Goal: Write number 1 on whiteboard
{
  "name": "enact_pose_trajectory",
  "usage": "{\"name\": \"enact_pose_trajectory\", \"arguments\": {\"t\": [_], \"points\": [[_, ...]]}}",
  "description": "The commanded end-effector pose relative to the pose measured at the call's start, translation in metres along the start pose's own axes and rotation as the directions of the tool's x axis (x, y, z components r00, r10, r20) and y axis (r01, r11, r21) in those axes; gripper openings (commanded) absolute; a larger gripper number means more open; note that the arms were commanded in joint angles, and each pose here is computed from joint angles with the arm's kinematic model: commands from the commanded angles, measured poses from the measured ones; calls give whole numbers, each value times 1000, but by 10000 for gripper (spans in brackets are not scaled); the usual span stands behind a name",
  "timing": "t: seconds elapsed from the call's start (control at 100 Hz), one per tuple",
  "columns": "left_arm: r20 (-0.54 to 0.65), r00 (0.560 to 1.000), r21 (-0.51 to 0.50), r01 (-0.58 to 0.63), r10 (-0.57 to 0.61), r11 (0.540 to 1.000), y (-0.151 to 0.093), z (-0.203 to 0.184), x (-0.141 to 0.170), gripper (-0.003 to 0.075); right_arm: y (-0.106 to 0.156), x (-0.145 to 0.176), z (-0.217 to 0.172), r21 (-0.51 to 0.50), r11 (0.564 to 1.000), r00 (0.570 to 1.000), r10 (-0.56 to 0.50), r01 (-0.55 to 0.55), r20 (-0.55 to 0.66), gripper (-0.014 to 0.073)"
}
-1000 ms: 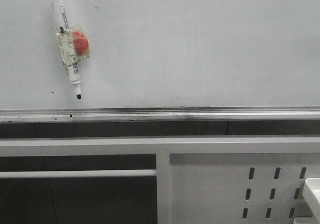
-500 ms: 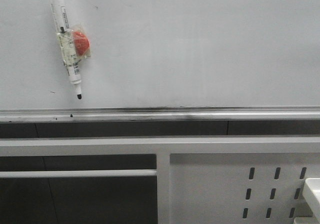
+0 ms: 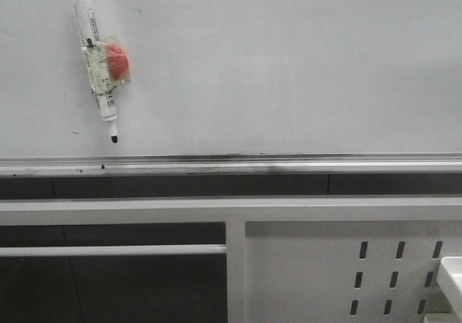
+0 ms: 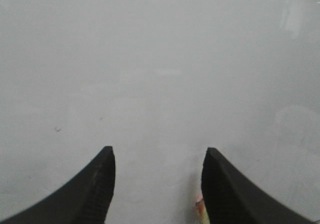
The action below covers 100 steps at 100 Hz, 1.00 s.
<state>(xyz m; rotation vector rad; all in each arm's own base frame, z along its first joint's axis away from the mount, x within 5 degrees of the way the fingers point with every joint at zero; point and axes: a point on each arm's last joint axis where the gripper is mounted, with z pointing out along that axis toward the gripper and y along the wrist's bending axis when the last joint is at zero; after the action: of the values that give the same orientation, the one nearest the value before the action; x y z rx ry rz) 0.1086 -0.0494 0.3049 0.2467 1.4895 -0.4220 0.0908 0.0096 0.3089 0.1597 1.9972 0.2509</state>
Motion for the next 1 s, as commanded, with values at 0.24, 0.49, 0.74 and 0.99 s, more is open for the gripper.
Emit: {"name": "enact_pose_trajectory", "arguments": {"t": [0.24, 0.49, 0.74, 0.99], "points": [[-52, 998, 3, 38, -37, 999, 0, 14, 14, 339, 18, -17, -4, -143, 980, 984, -118, 137, 133, -69], [-146, 987, 141, 86, -65, 986, -18, 13, 54, 338, 31, -15, -6, -266, 940, 973, -177, 211, 148, -69], [-179, 982, 212, 90, -52, 973, -32, 34, 82, 338, 36, -17, -8, -307, 925, 968, -174, 224, 182, -69], [-107, 989, 152, 119, -103, 981, -32, 65, 108, 338, 36, -17, -8, -307, 925, 968, -174, 224, 182, -69]]}}
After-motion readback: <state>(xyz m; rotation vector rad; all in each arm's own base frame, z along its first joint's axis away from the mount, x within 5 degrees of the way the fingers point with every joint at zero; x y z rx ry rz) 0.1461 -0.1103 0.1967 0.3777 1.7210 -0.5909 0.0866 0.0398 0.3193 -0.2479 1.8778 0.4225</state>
